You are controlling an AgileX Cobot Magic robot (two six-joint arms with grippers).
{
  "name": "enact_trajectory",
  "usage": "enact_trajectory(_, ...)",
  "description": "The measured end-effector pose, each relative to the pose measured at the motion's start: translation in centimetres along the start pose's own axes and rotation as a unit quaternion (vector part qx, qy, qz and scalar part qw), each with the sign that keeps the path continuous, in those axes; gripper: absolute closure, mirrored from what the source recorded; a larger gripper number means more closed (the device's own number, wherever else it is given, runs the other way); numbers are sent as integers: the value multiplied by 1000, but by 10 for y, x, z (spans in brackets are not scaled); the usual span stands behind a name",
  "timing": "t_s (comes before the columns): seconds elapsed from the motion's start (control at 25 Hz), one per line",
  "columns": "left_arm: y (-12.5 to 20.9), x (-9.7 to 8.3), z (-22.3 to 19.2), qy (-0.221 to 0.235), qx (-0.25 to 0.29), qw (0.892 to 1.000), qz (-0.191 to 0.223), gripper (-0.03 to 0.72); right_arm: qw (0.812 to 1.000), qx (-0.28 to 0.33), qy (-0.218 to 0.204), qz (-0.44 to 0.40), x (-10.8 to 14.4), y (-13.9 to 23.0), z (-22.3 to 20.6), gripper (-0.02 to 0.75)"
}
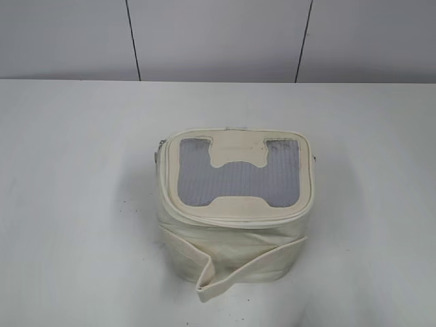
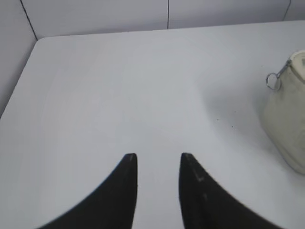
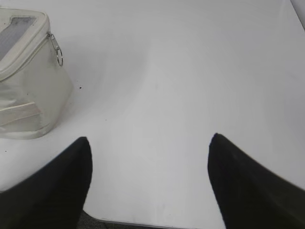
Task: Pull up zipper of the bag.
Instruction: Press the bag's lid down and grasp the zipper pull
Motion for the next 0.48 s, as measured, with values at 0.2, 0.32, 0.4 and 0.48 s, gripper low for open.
enact_trajectory(0.2,-27,0,-7,10,-57,998,10,449,999,46,-10,-10,1,-14,-17,151)
enact_trajectory(0.32,-42,-3,-29,36,-41,998,40,449,999,42,-24,-15,1,-32,-36,151)
enact_trajectory(0.4,-50,-5,-48,55,-24,997,46,449,999,23,-46,-9,4,-46,-49,151)
enact_trajectory(0.48,-57,-10,-71,85,2,995,43,449,997,21,-66,13,8,-55,-63,151)
Point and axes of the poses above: a point on each arm's last joint axis where the gripper is mounted, z pointing back along that axis away from the gripper, x along the wrist's bending axis when the last joint is at zero, y = z × x, the point moved 1 cm from there along -z, pointing out along that axis toward the gripper, and after that the axes turned 1 degree about -z, right-handed, at the moved point
